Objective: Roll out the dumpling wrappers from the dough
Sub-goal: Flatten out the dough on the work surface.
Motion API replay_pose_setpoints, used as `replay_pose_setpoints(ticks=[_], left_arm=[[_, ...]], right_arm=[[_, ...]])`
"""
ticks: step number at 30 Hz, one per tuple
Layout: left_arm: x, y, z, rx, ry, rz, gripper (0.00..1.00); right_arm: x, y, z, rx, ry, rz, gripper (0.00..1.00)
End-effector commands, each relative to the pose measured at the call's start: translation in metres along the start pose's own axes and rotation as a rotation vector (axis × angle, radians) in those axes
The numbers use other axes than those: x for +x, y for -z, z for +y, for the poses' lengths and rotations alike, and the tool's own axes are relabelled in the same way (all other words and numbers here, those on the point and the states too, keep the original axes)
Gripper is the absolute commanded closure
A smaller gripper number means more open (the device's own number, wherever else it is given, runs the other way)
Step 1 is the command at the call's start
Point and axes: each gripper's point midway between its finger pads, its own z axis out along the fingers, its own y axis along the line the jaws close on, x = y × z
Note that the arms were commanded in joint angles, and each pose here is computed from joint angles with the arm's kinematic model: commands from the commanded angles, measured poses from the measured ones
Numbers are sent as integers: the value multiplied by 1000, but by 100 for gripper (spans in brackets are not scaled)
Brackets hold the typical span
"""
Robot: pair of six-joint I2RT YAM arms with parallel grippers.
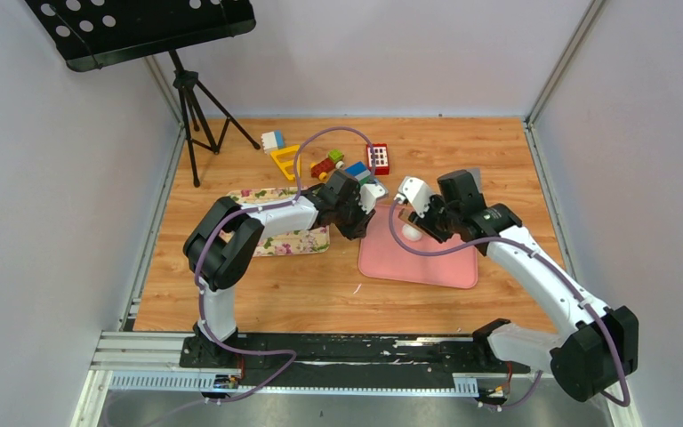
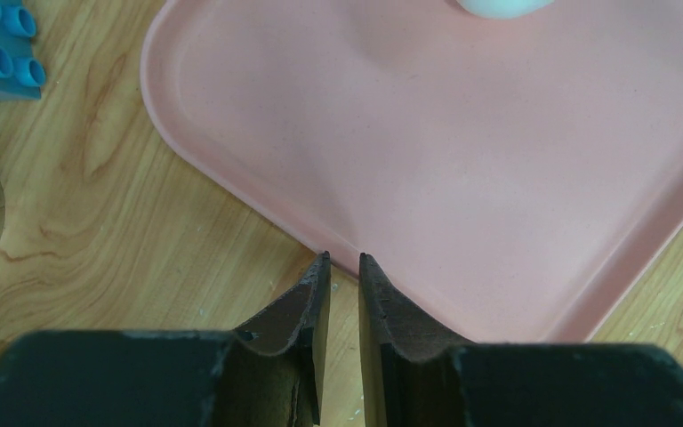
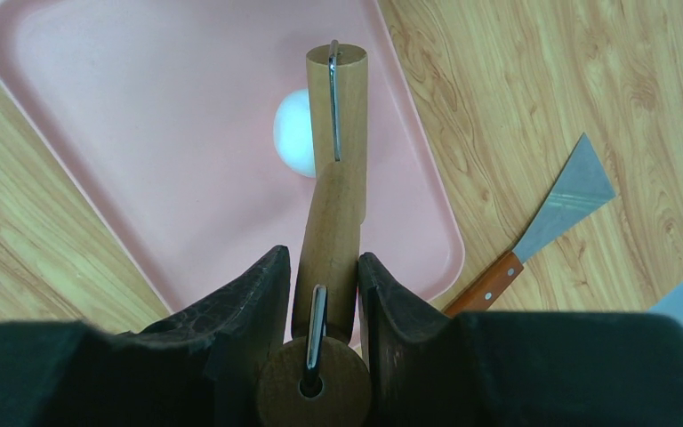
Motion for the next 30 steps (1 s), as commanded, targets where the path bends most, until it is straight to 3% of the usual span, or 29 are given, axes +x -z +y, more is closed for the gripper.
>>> replay_pose_setpoints(ticks=[1,24,30], left_arm=[[0,-1,-7,27,0,-5,75],[3,-3,-8,32,-1,1,75],[2,-3,-7,29,-1,1,75]], right_arm=[[10,-1,25,-86,24,31,100],[31,-18,44,-145,79,171,100],[29,-16,63,-255,94,167,100]])
